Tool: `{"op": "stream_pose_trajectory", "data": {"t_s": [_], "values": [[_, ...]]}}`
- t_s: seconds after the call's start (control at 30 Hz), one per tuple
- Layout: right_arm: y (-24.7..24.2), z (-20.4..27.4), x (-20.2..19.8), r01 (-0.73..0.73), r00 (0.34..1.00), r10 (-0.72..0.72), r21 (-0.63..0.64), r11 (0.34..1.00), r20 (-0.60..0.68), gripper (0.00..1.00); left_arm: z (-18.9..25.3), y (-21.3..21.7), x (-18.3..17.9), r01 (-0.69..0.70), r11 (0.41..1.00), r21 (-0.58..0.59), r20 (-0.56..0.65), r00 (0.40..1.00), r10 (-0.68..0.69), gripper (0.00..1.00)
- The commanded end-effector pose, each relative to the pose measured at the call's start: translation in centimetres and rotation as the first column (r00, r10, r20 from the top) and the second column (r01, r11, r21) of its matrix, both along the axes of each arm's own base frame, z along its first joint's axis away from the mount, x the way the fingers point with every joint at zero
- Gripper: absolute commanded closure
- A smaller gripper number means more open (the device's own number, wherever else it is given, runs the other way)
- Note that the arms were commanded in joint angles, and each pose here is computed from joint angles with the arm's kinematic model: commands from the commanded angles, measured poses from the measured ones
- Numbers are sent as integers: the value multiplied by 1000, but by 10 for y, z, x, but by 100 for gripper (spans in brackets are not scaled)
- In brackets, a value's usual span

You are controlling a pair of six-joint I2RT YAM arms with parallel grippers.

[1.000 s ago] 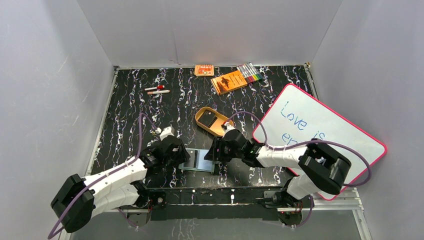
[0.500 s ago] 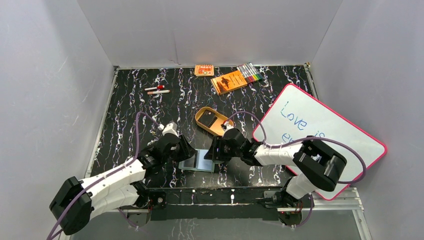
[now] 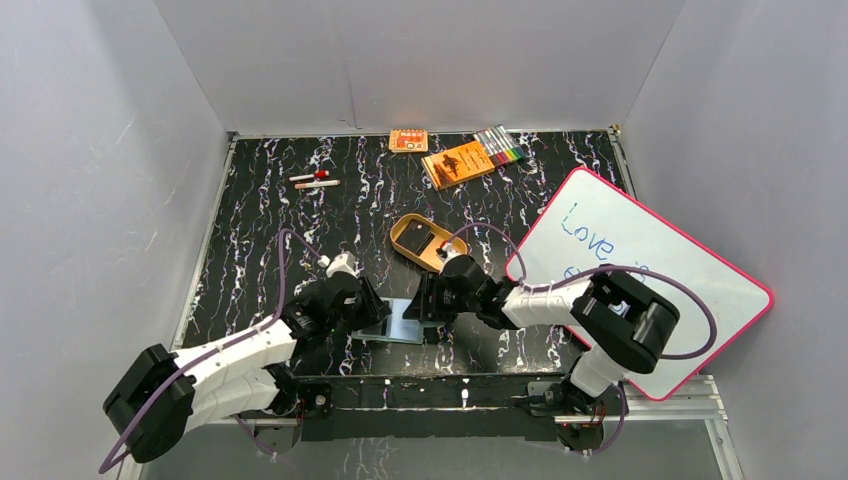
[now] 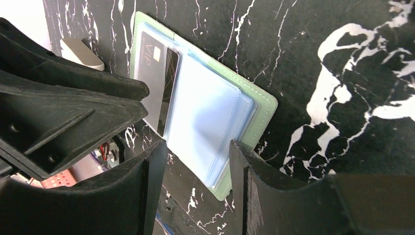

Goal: Put the credit cards into the card holder
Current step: Open the card holder at the center of the board.

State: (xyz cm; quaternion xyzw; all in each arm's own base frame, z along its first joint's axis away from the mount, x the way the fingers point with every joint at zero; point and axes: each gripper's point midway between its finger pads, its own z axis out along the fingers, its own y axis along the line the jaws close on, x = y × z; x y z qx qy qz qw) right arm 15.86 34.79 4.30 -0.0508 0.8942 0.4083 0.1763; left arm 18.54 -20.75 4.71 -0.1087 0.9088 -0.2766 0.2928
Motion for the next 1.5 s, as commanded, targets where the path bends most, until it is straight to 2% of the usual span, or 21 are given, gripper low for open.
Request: {"op": "stream_pose_trajectory", "data": {"t_s": [0.0,0.4,0.57,0.8,0.87,0.97,1.03,1.2,1.47], "values": [[19,15,4,-28,1000,28,69,997,9,42,-4,-1,-1,-1,1000,-7,-7,1000,1,66],[31,15,2,-51,998,54,113,992,-24,42,-17,0,-7,1,1000,-5,-43,999,-1,67],[23,23,10,3,1000,-5,103,995,15,43,-8,5,-4,-19,1000,4,-25,1000,19,67],[6,26,12,29,998,-32,60,998,60,42,25,27,4,-88,994,71,47,995,85,57],[4,25,10,25,998,-29,59,998,58,42,28,43,5,-146,981,126,49,989,140,53],[6,27,10,15,998,-19,62,998,62,41,24,73,3,-247,939,240,44,969,244,42],[6,29,10,8,998,-12,62,998,68,41,18,81,0,-270,920,282,25,961,275,39],[14,46,11,-26,995,16,95,995,99,41,-4,76,-6,-240,921,305,-41,963,265,40],[23,50,9,-43,997,34,128,991,70,41,-34,71,-19,-216,933,288,-125,957,261,45]]}}
